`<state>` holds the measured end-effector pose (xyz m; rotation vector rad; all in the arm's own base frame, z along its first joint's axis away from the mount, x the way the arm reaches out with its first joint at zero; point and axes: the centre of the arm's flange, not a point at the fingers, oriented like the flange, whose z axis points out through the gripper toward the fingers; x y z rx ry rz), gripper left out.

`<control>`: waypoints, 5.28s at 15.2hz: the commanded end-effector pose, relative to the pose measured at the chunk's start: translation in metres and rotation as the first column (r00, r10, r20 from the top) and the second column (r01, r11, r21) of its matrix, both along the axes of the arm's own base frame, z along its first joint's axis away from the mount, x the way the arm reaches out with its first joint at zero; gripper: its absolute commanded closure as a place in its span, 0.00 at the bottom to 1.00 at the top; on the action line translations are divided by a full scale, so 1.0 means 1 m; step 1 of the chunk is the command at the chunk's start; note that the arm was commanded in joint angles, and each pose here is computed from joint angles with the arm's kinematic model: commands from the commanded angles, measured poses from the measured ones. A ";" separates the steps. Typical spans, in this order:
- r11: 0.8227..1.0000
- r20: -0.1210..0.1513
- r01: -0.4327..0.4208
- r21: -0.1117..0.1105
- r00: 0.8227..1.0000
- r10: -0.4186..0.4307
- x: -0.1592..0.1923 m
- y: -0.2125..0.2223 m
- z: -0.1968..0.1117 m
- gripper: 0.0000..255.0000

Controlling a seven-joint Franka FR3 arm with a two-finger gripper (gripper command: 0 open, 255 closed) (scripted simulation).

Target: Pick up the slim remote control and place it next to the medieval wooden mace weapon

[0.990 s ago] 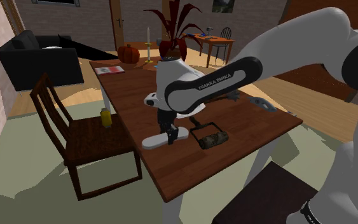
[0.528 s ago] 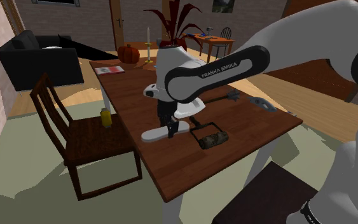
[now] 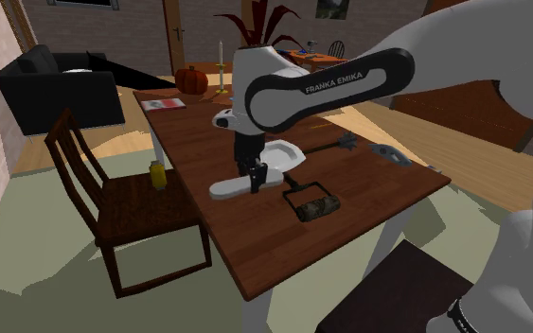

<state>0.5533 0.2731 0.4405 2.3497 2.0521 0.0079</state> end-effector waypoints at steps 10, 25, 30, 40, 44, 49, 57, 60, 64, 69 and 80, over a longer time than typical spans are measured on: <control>1.000 0.000 0.000 0.000 1.000 0.000 -0.001 0.000 0.058 1.00; 1.000 0.000 0.000 0.000 1.000 0.000 -0.031 -0.196 0.059 1.00; 1.000 0.000 0.000 0.000 1.000 0.000 -0.040 -0.261 0.059 1.00; 1.000 0.000 0.000 0.000 1.000 0.000 -0.060 -0.392 0.060 1.00; 1.000 0.000 0.000 0.000 1.000 0.000 -0.068 -0.444 0.060 1.00; 1.000 0.000 0.000 0.000 1.000 0.000 -0.078 -0.509 0.060 1.00; 1.000 0.000 0.000 0.000 1.000 0.000 -0.091 -0.596 0.055 1.00; 1.000 0.000 0.000 0.000 1.000 0.000 -0.091 -0.596 0.039 1.00; 1.000 0.000 0.000 0.000 1.000 0.000 -0.091 -0.596 0.018 1.00; 1.000 0.000 0.000 0.000 1.000 0.000 -0.091 -0.596 -0.008 1.00; 1.000 0.000 0.000 0.000 1.000 0.000 -0.091 -0.596 -0.066 1.00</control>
